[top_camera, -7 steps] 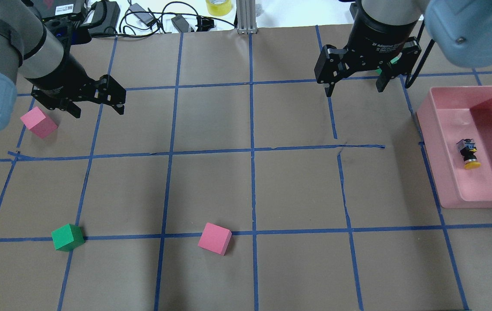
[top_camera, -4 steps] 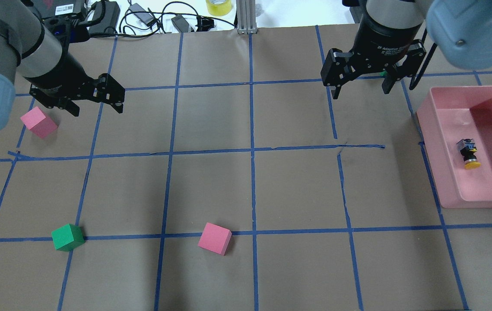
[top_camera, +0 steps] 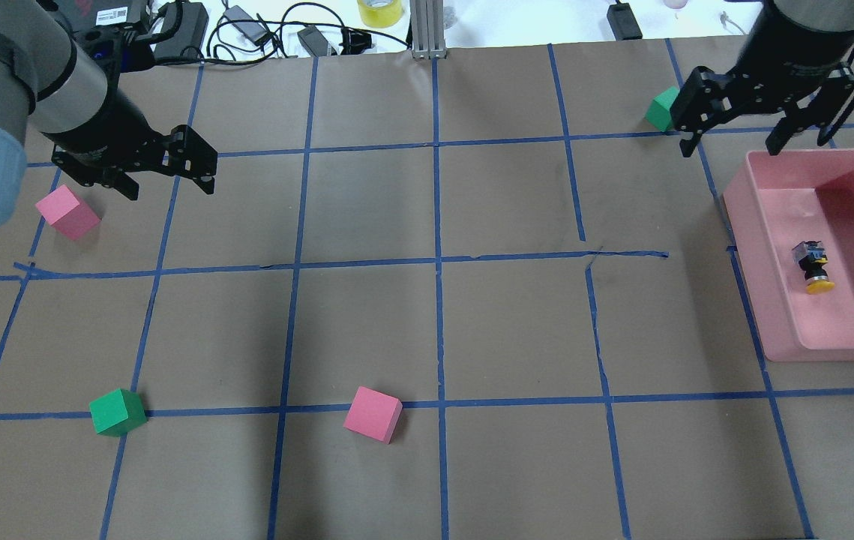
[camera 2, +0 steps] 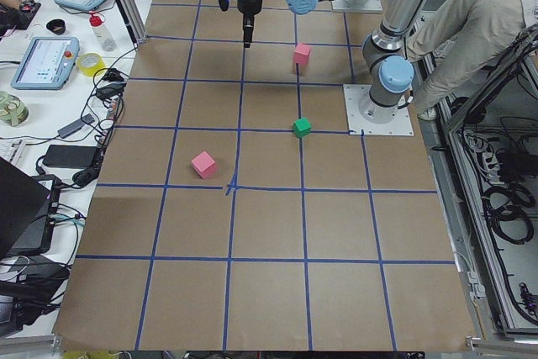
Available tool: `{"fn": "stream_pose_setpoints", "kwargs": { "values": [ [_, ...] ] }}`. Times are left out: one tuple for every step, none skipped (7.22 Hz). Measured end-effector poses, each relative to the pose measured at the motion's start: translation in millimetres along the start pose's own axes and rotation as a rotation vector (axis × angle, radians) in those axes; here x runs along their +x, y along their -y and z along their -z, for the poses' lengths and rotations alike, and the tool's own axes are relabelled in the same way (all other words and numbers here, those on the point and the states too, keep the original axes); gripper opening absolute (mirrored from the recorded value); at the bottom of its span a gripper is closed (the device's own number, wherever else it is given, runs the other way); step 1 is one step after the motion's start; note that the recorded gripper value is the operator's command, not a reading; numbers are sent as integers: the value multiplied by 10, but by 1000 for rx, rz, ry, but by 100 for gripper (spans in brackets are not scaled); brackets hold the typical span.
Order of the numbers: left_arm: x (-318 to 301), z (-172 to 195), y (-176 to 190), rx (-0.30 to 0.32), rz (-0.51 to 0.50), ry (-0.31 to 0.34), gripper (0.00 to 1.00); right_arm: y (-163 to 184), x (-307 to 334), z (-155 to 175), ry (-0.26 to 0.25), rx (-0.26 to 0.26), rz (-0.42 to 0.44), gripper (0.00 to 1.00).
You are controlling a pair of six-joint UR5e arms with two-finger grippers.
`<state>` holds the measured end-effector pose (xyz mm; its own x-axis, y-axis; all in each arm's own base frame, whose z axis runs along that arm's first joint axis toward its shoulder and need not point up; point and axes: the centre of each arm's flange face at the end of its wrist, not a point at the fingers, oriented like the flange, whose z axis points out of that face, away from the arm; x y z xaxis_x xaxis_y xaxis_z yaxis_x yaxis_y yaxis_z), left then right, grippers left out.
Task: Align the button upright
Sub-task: 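Move the right gripper over the pink bin toward the push-button switch, then lower the right gripper into the bin and grasp the push-button switch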
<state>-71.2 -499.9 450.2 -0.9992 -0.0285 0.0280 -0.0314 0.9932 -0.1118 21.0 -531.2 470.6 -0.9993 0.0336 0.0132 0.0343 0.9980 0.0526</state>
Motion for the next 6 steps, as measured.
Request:
{"fn": "stream_pose_setpoints", "kwargs": {
  "values": [
    [5, 43, -9, 9, 0, -1, 100, 98, 466, -223, 5, -1, 6, 100],
    [13, 66, -19, 12, -1, -4, 100, 183, 958, -540, 9, 8, 12, 100],
    [17, 58, -27, 10, 0, -5, 100, 211, 1439, -893, 7, 32, 18, 100],
    [18, 51, -32, 9, 0, -6, 100, 182, 1846, -1270, -3, 58, 15, 100],
    [19, 50, -33, 8, 0, -6, 100, 151, 2124, -1669, -16, 78, 10, 100],
    [19, 51, -33, 9, 0, -5, 100, 114, 2281, -2003, -23, 88, 2, 100]
  ]
}}
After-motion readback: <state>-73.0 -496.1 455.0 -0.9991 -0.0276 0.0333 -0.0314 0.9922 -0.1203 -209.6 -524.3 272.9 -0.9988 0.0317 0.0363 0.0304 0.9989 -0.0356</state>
